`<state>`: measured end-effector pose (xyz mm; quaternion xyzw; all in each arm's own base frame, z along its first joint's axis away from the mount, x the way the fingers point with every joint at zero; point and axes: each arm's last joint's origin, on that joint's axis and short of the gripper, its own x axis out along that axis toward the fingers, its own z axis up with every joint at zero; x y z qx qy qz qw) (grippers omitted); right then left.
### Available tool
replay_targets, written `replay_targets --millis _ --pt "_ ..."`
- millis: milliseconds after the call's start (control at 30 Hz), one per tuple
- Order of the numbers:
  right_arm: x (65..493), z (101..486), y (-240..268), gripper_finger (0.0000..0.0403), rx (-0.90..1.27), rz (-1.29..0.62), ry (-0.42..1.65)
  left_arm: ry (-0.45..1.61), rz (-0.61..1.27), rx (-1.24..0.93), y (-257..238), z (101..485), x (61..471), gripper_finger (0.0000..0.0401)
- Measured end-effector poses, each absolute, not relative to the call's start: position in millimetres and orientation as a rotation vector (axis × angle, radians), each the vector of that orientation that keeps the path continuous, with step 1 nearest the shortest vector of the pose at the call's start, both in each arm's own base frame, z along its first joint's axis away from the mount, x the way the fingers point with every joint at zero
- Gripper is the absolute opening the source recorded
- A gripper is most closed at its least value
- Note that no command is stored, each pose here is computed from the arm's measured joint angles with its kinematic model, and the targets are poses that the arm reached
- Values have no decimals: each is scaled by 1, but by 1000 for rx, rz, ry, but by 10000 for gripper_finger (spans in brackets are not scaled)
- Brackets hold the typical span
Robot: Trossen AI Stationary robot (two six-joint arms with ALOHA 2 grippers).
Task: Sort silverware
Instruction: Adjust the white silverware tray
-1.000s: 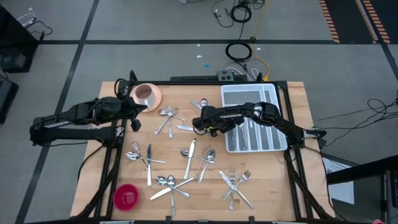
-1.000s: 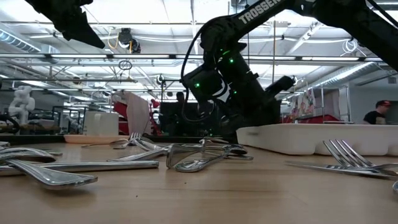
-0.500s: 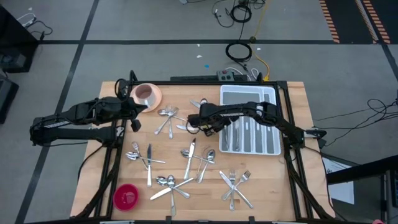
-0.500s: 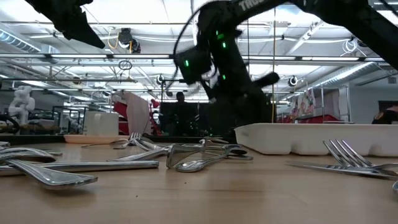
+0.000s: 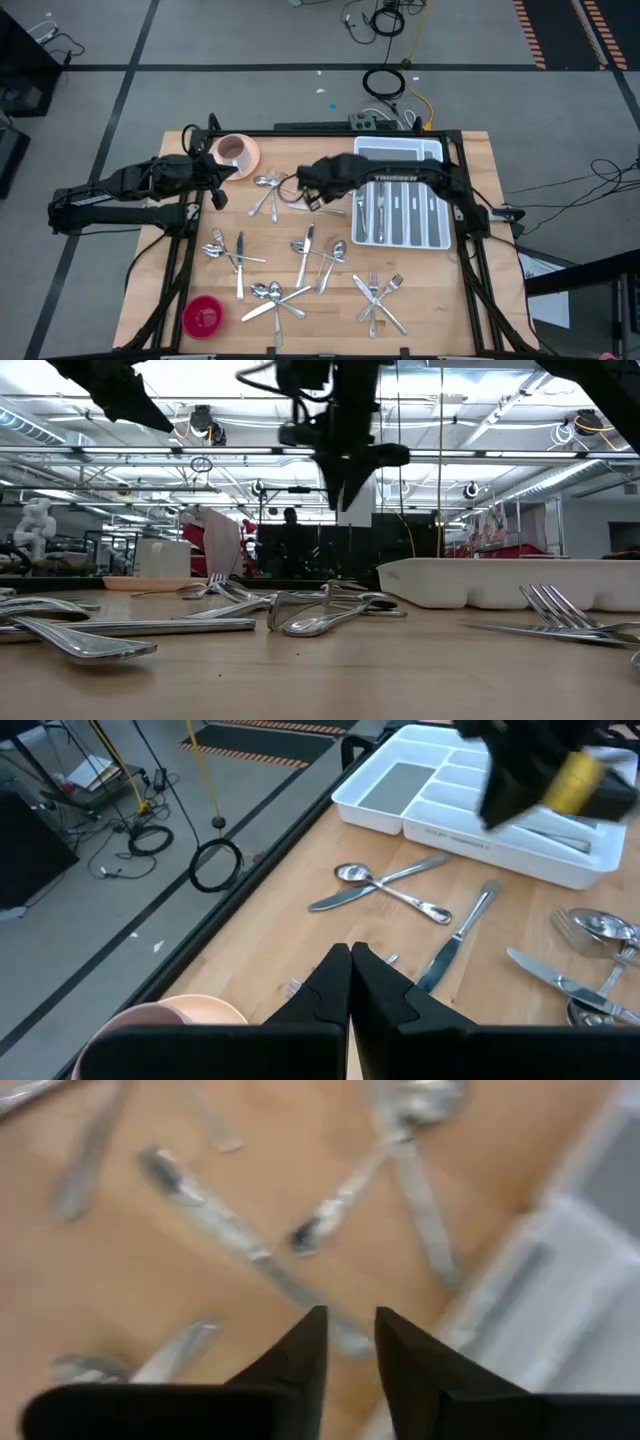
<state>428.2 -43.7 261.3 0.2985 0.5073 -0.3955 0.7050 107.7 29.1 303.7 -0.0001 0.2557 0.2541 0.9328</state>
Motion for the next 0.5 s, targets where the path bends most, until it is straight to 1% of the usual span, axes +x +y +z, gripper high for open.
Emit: replay_targets --millis 100,133,267,500 --pt "435 247 -24 18 650 -839 1132 517 534 -22 29 304 108 7" --pt "435 241 -18 10 643 -838 1154 516 537 -25 29 304 108 7" --pt "432 223 5 3 699 -808 1220 510 550 -42 30 304 107 7" --pt "424 210 48 1 751 -737 1328 509 561 -41 30 304 107 7"
